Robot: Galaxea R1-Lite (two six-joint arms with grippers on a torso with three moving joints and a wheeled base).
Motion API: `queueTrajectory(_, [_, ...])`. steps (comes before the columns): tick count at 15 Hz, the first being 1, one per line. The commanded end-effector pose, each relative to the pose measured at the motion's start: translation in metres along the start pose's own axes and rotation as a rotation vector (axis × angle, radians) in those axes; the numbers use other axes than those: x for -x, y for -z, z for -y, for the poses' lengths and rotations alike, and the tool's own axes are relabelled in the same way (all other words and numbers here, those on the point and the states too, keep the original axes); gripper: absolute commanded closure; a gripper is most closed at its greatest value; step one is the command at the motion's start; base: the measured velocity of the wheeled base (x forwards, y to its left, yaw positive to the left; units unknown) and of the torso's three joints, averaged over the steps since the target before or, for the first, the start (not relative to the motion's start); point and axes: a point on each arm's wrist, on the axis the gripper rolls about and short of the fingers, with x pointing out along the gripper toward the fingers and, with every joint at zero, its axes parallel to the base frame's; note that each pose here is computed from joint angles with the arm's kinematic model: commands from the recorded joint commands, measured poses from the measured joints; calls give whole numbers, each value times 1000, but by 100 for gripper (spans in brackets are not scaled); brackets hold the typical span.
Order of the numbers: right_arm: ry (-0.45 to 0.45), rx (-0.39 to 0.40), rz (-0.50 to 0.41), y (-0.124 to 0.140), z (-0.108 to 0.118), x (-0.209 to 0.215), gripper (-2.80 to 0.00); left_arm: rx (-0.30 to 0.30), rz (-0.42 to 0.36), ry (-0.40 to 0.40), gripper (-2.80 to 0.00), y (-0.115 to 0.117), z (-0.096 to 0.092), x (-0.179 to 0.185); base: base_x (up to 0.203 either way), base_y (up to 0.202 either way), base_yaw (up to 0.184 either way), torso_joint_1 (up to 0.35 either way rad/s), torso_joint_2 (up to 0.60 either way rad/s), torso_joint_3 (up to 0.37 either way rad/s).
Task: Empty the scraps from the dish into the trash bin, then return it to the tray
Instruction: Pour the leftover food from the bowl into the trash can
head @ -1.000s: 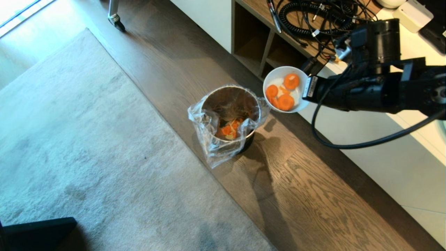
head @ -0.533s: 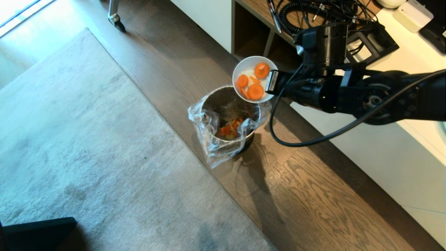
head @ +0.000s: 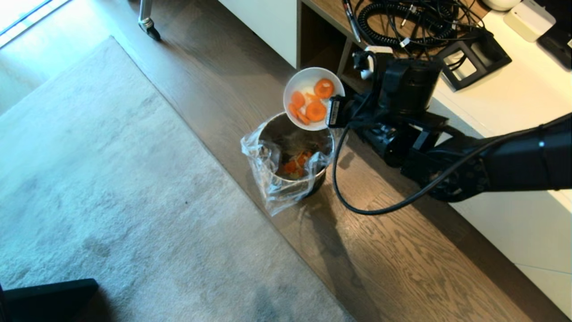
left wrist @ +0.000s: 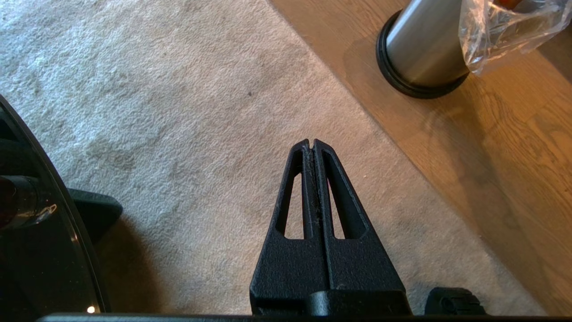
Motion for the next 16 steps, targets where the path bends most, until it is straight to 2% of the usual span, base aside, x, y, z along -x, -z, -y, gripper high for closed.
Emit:
queueTrajectory(1, [-16,48,52,11,-7,3,0,1,1,0,0,0,0,0,0,0,0,0,0,0])
queueTrajectory(3, [-38,83,133,15,-16,4,0,1,1,0,0,0,0,0,0,0,0,0,0,0])
queueTrajectory(7, [-85,155,231,26,-19,4,0,2,1,0,0,0,0,0,0,0,0,0,0,0])
queueTrajectory(13, [-195,330,387,53,-19,13,0,1,1,0,0,0,0,0,0,0,0,0,0,0])
queueTrajectory(16, [-251,370,409,58,-18,16,0,1,1,0,0,0,0,0,0,0,0,0,0,0])
